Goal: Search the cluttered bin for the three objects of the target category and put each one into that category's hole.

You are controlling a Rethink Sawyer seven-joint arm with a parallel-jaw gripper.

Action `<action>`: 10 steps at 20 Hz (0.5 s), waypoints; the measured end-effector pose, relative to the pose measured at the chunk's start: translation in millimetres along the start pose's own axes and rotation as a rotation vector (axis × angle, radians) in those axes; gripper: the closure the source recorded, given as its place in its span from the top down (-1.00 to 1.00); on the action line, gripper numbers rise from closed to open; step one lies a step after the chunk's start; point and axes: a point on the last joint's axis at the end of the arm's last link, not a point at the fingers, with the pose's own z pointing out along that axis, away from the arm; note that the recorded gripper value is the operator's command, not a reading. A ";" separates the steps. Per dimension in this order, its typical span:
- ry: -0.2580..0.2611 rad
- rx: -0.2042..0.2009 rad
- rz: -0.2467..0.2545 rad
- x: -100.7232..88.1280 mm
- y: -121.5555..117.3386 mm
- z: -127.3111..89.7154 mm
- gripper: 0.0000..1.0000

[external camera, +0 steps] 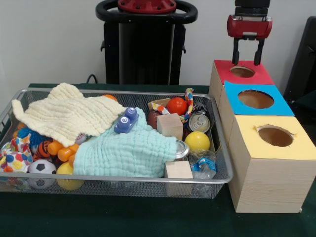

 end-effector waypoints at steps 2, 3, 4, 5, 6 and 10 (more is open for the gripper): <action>0.021 0.004 0.006 0.2 -2.0 -0.2 1.00; 0.042 0.009 0.012 0.6 -4.0 -0.4 1.00; 0.066 0.015 0.017 1.6 -6.5 -0.7 1.00; 0.118 0.031 0.028 4.3 -11.6 -2.0 1.00; 0.150 0.041 0.034 5.9 -15.0 -3.6 1.00; 0.228 0.067 0.050 9.3 -23.5 -9.8 1.00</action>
